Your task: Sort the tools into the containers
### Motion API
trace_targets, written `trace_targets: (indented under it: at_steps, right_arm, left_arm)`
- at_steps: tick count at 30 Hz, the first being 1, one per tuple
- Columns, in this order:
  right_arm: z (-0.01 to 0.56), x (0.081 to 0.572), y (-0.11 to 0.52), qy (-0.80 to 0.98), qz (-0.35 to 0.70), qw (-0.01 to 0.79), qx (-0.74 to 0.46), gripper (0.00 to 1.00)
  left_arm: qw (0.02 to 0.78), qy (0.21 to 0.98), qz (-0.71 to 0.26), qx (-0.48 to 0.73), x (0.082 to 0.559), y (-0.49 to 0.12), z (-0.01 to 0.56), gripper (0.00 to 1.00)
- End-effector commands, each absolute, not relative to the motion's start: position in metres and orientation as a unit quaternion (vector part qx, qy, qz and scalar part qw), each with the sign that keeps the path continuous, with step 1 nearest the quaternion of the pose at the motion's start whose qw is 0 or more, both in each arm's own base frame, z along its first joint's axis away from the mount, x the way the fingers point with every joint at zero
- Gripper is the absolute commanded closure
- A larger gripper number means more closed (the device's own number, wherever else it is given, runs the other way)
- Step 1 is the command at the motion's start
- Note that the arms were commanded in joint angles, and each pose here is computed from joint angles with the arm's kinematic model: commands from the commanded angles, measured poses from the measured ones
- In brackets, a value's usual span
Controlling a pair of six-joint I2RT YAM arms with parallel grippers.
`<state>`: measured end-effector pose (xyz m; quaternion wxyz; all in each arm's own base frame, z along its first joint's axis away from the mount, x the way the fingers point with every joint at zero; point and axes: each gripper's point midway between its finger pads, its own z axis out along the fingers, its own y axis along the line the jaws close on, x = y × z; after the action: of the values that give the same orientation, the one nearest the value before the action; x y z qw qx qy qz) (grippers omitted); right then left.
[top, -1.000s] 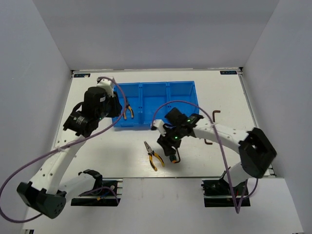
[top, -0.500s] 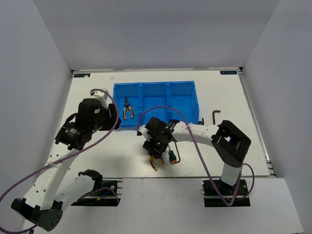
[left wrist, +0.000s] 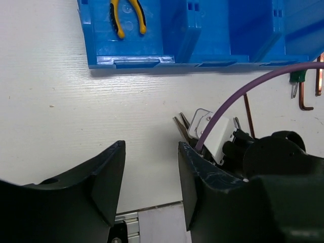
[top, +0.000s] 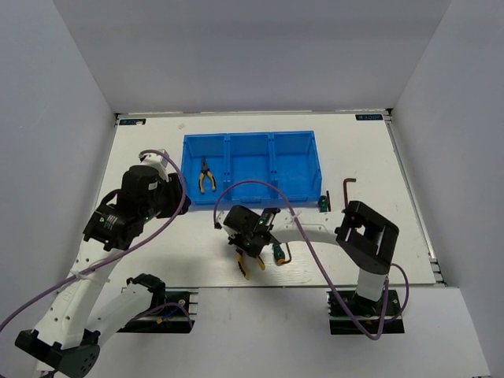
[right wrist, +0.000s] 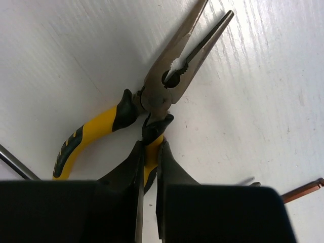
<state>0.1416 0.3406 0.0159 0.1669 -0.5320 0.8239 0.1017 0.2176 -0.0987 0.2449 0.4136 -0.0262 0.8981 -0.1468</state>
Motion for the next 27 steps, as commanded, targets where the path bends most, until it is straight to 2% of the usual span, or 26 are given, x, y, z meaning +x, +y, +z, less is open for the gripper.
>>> trace_targets:
  at_steps: [1, 5, 6, 8, 9, 11, 13, 22, 27]
  right_arm:
    - [0.008, 0.131, 0.317, 0.830, 0.096, 0.120, -0.536, 1.00]
    - [0.070, 0.139, 0.353, 0.789, 0.168, 0.155, -0.570, 1.00]
    - [0.105, 0.158, 0.379, 0.772, 0.189, 0.200, -0.574, 1.00]
    - [0.118, 0.172, 0.385, 0.776, 0.192, 0.203, -0.566, 1.00]
    - [0.153, 0.186, 0.407, 0.766, 0.210, 0.236, -0.560, 1.00]
    - [0.152, 0.203, 0.419, 0.772, 0.212, 0.233, -0.552, 1.00]
    - [0.192, 0.222, 0.440, 0.762, 0.226, 0.277, -0.540, 1.00]
    - [0.212, 0.347, 0.474, 0.776, 0.135, 0.426, -0.446, 1.00]
    - [0.205, 0.391, 0.480, 0.777, 0.121, 0.470, -0.401, 1.00]
  left_arm:
    - [0.413, 0.896, -0.157, -0.036, 0.214, -0.100, 0.243, 0.44]
    - [0.415, 0.894, -0.167, -0.032, 0.215, -0.104, 0.239, 0.50]
    - [0.419, 0.891, -0.170, -0.032, 0.217, -0.105, 0.241, 0.50]
    - [0.423, 0.889, -0.171, -0.032, 0.219, -0.106, 0.243, 0.51]
    - [0.427, 0.887, -0.173, -0.032, 0.217, -0.105, 0.245, 0.51]
    - [0.435, 0.882, -0.177, -0.032, 0.218, -0.106, 0.253, 0.51]
    - [0.441, 0.879, -0.176, -0.034, 0.219, -0.104, 0.257, 0.51]
    - [0.456, 0.873, -0.170, -0.036, 0.214, -0.097, 0.267, 0.51]
    - [0.455, 0.873, -0.172, -0.040, 0.211, -0.097, 0.267, 0.51]
